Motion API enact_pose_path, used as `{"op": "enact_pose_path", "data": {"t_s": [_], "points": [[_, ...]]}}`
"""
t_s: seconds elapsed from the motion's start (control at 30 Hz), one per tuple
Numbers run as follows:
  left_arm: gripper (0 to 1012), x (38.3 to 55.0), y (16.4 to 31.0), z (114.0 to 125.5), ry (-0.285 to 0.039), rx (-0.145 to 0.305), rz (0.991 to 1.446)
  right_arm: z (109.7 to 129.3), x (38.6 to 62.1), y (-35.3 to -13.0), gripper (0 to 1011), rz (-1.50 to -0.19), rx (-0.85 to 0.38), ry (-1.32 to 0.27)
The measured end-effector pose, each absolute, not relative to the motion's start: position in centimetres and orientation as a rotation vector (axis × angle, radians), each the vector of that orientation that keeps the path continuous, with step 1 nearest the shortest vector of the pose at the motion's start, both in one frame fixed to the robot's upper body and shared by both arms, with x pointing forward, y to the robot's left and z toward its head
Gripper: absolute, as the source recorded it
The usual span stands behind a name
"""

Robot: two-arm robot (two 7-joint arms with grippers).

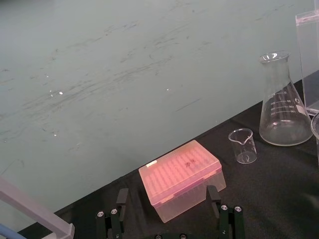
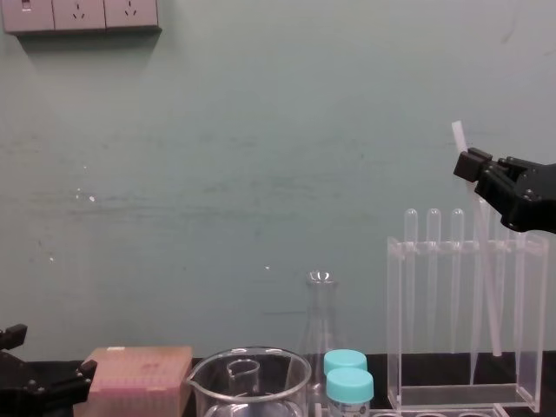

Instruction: Pick up the stirring rod with one hand, then place it down.

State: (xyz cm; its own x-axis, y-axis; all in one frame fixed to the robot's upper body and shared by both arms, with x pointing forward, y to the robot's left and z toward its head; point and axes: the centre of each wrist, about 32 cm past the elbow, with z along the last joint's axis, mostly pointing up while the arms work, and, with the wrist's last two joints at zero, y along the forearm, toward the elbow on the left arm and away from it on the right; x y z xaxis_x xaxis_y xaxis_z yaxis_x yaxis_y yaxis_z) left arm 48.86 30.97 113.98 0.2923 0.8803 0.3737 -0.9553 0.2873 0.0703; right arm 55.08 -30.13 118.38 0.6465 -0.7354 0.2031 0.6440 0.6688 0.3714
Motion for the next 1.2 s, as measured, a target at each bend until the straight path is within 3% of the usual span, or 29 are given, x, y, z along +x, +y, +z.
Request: {"op": "enact_pose_path", "data": {"t_s": [1.2], "points": [[1000, 48.86, 30.97, 113.98, -0.285, 0.304, 1.248, 118.37, 55.07, -30.13, 57, -0.796, 0.278, -0.353]]}}
